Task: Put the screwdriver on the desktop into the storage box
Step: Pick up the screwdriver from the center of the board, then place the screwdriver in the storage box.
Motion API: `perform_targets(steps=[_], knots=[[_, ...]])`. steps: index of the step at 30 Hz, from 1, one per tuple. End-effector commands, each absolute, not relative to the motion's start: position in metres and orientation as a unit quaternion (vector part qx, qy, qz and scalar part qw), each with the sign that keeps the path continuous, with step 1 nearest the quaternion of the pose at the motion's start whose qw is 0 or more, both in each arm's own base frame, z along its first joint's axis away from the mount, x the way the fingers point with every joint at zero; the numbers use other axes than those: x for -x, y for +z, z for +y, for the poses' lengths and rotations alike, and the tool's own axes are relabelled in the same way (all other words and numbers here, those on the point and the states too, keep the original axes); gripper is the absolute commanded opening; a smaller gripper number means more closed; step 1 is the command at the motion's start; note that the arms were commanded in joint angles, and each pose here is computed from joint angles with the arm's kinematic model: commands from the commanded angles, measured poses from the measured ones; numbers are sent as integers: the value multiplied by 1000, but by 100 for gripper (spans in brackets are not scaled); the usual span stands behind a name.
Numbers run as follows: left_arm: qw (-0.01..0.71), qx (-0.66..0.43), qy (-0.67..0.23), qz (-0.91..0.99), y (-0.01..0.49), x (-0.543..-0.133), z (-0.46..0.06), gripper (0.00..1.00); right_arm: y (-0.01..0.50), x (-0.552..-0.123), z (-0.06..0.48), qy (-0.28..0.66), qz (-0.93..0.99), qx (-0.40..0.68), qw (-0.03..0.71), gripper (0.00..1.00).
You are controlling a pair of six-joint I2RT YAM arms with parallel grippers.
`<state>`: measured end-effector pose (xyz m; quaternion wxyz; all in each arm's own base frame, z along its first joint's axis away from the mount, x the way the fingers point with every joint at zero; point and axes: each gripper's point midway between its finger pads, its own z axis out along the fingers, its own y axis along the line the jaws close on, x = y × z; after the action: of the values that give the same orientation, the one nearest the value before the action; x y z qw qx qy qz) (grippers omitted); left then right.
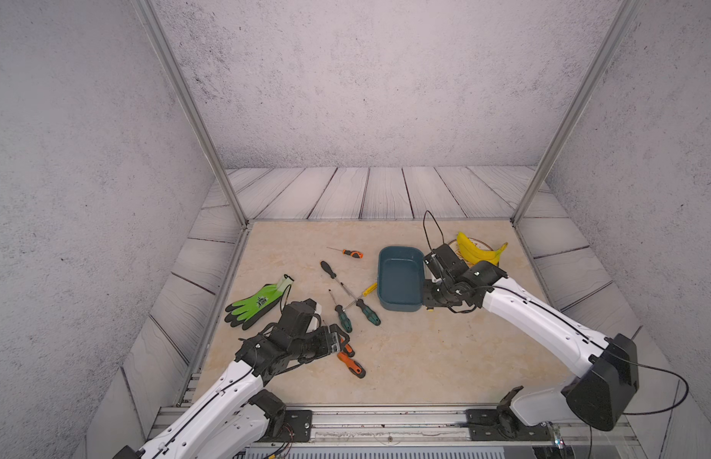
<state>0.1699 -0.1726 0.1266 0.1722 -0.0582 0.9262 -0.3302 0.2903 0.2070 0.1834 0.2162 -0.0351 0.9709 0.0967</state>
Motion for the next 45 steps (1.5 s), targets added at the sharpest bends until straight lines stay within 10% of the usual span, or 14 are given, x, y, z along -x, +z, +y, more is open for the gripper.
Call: perform_targets(steps=[1,27,45], knots=[[187,47,-337,922,139,-170,-174,83,180,-311,228,100,972,60,202,9],[181,50,-318,929,127,-161,-164,83,57,-396,308,153,986,4,65,13],[179,54,-314,931,124,-161,-162,83,78,-396,301,154,984,9,85,38]])
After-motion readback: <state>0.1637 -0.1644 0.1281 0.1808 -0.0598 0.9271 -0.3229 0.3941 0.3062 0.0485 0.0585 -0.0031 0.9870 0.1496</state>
